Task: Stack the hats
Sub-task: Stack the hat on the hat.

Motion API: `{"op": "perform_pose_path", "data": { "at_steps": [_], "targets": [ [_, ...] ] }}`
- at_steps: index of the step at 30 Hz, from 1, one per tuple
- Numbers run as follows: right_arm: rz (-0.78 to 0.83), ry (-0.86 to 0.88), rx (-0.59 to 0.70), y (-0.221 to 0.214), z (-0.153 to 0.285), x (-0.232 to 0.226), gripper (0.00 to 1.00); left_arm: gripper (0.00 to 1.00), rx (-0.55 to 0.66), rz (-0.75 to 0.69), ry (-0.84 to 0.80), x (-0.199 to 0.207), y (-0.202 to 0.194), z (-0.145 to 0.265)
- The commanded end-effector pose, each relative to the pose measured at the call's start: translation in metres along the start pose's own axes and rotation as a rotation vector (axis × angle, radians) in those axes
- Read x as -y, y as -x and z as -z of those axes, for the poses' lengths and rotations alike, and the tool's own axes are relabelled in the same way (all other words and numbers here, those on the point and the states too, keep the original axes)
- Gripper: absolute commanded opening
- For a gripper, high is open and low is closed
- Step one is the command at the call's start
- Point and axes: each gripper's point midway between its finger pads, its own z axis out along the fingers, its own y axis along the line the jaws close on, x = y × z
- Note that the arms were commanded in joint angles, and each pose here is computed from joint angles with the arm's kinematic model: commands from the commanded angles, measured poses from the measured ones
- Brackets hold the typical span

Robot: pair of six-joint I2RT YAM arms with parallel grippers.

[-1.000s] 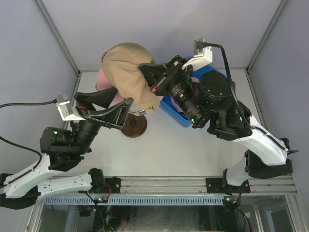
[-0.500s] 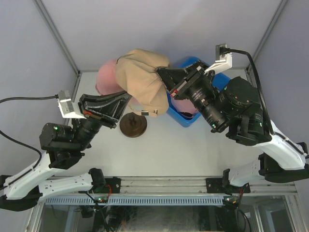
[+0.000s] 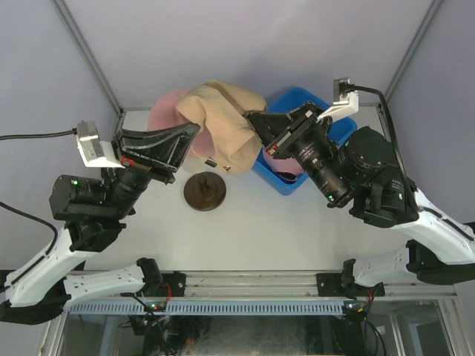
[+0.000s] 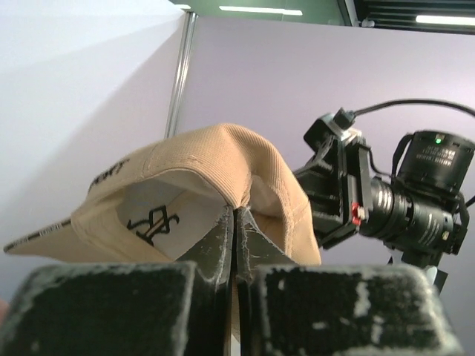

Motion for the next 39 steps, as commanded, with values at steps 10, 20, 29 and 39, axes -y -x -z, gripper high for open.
{"op": "perform_pose_path", "data": {
  "at_steps": [10, 20, 29, 39],
  "targets": [
    [0.024, -0.005, 0.127, 0.042, 0.034, 0.03, 0.0, 0.0, -0.038, 0.004, -0.186, 0.047, 0.045, -0.046],
    [0.063, 0.026, 0.116, 0.038, 0.062, 0.057, 0.13, 0.0, -0.209, 0.069, -0.277, 0.064, 0.02, -0.083],
    [0.084, -0.021, 0.109, 0.035, 0.084, 0.093, 0.52, 0.0, -0.242, 0.128, -0.304, 0.065, 0.015, -0.105],
    [0.056, -0.089, 0.17, 0.04, 0.107, 0.136, 0.6, 0.0, -0.222, 0.191, -0.332, 0.072, 0.027, -0.114]
  ]
}}
